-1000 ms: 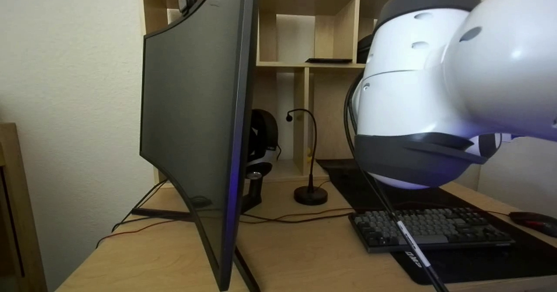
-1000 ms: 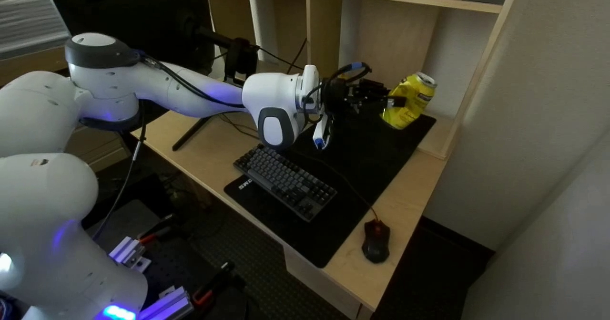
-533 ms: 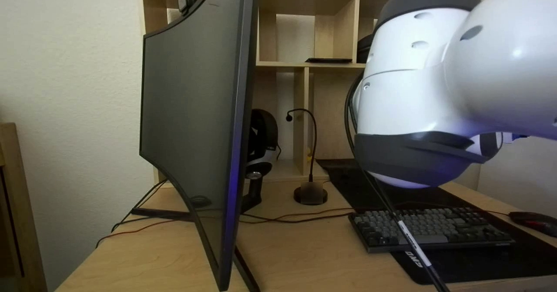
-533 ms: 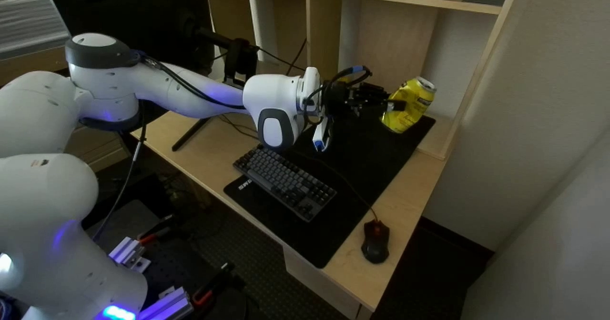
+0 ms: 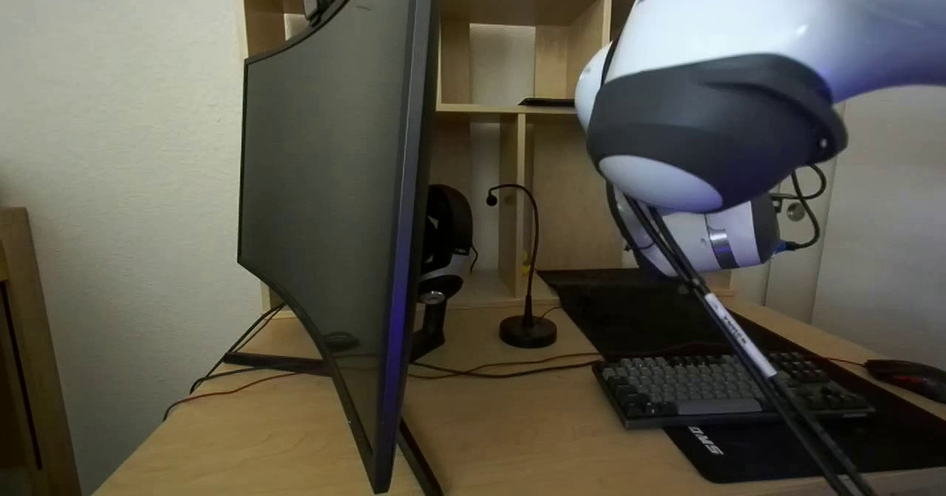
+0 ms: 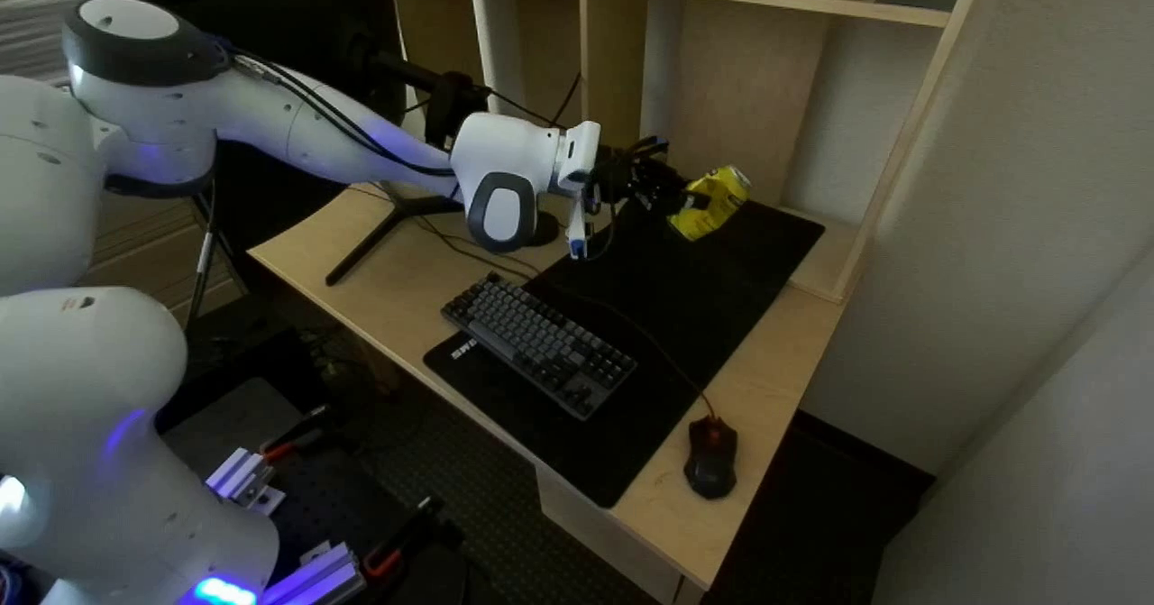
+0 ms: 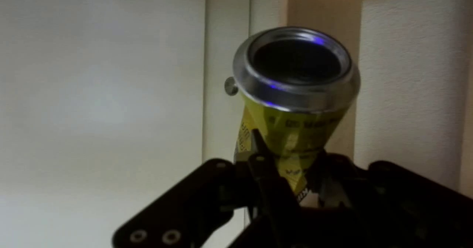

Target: Move the can from the left to the right

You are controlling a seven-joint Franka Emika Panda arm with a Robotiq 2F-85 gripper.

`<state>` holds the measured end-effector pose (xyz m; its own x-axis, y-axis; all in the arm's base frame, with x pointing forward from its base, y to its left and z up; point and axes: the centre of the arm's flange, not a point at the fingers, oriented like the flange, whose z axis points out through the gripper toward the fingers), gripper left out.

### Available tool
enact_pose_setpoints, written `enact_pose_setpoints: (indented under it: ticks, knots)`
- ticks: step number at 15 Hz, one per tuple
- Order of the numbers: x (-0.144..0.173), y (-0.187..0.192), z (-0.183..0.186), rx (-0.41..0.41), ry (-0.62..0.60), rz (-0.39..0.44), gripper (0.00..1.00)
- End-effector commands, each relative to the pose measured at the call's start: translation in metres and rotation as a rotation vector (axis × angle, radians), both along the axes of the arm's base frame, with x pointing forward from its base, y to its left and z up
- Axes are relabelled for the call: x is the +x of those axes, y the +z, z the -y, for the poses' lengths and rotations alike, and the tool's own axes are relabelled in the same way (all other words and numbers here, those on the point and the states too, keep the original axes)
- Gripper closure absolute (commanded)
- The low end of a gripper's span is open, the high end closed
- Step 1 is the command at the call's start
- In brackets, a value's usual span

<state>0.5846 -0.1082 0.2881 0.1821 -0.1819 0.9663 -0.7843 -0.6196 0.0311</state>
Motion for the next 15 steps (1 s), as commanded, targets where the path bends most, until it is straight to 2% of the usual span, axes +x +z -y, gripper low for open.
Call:
enact_pose_setpoints:
  ticks: [1,4,7,12,15]
  knots:
    - [0.019,0.01,-0.014,0.164,0.07,-0.062,0.94]
    - [0.027,0.006,-0.018,0.274,0.117,-0.099,0.94]
    - [0.032,-0.002,-0.004,0.387,0.138,-0.131,0.94]
    - [0.032,-0.013,0.049,0.58,0.11,-0.192,0.94]
    - [0.027,-0.023,0.084,0.712,0.047,-0.244,0.94]
